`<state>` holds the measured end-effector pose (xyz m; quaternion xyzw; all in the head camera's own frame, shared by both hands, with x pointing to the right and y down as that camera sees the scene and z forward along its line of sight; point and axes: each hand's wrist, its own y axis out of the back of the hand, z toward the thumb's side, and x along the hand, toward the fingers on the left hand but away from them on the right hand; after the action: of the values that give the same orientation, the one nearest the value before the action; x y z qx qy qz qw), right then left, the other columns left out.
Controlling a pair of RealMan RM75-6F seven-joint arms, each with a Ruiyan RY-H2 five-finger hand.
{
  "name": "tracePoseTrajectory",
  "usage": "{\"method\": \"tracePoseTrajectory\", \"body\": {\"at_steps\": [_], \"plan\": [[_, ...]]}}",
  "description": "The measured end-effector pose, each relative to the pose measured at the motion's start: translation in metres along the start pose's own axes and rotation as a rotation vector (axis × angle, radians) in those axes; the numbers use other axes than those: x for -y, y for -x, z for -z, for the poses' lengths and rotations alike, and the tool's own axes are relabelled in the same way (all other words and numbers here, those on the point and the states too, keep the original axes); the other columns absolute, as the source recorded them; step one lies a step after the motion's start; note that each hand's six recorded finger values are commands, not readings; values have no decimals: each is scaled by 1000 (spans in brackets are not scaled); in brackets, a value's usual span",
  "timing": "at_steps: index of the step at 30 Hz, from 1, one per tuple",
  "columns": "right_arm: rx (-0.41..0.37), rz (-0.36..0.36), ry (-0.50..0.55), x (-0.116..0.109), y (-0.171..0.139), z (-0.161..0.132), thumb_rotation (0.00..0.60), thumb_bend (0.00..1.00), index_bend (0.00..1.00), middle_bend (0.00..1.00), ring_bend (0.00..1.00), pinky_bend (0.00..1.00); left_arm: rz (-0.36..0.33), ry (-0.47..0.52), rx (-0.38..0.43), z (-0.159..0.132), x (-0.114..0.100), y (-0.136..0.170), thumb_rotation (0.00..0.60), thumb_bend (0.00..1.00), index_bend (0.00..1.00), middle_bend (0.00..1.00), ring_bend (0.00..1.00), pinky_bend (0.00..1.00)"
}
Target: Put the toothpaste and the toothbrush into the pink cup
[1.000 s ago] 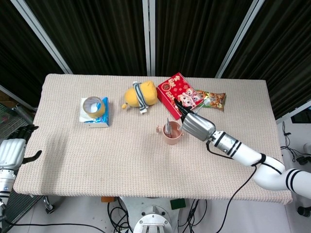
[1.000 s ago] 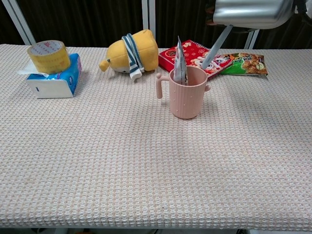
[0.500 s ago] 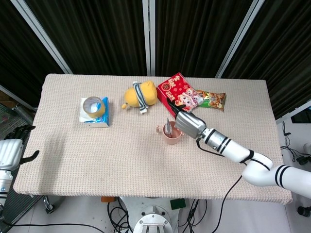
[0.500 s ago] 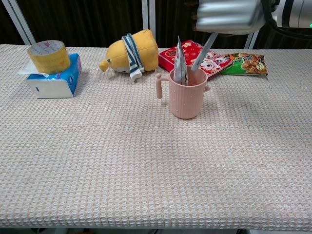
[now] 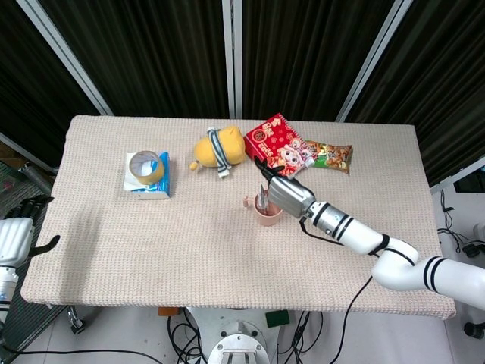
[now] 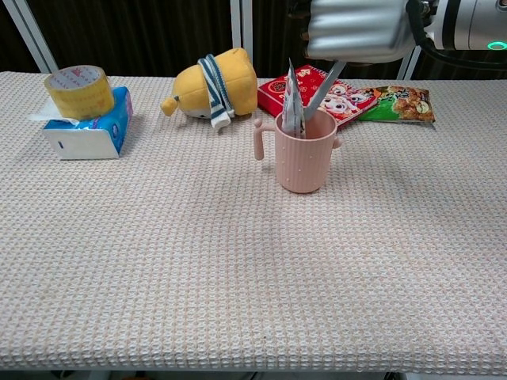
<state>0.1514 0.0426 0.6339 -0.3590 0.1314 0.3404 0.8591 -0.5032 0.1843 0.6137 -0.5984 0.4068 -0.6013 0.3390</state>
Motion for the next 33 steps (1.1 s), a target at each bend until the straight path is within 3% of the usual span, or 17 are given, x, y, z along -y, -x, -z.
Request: {"method": "tracePoseTrajectory", "body": {"at_steps": [12,19,24,28,33], "plan": [[1,-15,24,-2,3,-4,600,579,322,277,36,0,-6,2,-8,3,-2,2,600,202,169,130,121,255],[57,8,47,-8,2,9,600,533,169,178,0,0,-6,2,-8,4,-2,2,600,202,169,130,121,255],[167,39,103,-16,-12,32,600,532,116,134,0,0,-15,-1,-10,4,-4,3,600,202,169,130,121,255],[297,31,186,-11,-43,56,600,530,45,88,0,0,-26,-5,-5,3,-6,4,600,202,169,130,121,255],[486,-66,451,21,-106,69,600,516,0,4,0,0,-39,-14,6,-3,-10,6,600,202,169,130,121,255]]}}
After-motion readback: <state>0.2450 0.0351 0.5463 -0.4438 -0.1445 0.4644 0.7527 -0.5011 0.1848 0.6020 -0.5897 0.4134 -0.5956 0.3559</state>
